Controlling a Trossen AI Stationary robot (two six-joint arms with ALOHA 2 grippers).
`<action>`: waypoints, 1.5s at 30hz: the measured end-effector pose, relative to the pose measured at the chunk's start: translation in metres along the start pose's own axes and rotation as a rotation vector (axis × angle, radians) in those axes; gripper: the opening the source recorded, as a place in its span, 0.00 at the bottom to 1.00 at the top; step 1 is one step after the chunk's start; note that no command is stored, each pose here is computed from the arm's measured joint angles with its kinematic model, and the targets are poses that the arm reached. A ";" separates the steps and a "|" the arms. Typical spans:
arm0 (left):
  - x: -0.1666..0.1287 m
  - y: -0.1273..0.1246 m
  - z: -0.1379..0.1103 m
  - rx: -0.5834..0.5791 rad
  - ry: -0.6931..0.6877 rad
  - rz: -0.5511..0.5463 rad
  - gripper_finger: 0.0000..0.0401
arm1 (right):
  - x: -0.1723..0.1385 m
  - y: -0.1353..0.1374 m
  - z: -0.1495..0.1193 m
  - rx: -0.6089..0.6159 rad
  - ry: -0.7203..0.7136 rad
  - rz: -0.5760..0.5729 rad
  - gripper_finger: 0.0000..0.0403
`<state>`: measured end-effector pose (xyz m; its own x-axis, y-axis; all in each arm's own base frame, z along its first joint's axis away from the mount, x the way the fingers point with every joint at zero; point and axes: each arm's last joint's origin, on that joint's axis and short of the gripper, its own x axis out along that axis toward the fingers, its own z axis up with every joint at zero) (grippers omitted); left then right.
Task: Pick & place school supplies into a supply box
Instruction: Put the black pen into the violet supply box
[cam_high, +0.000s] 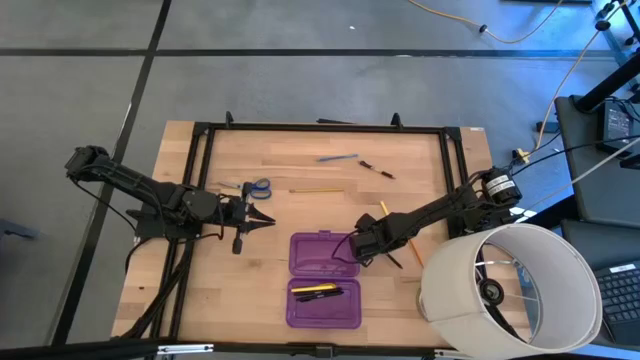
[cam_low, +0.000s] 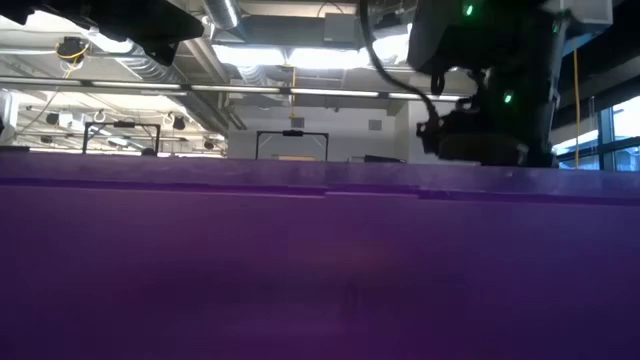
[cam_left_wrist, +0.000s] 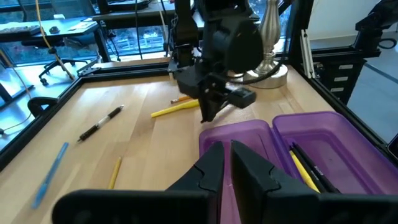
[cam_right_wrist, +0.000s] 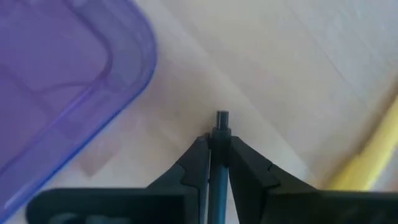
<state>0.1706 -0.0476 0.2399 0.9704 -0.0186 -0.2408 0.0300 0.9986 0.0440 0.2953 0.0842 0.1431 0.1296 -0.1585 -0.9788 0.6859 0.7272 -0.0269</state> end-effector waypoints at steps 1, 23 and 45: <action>0.000 0.000 0.000 0.000 0.000 0.000 0.05 | -0.005 0.003 0.001 -0.005 -0.011 0.006 0.15; 0.000 0.000 0.000 0.007 -0.001 0.000 0.06 | -0.090 0.098 0.019 -0.611 -0.655 0.553 0.15; 0.004 -0.001 -0.002 0.031 0.020 0.006 0.06 | -0.029 0.163 -0.006 -0.856 -0.436 0.734 0.15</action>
<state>0.1737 -0.0484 0.2366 0.9657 -0.0109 -0.2596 0.0314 0.9967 0.0751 0.3994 0.2111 0.1661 0.6336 0.3851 -0.6710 -0.3267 0.9194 0.2192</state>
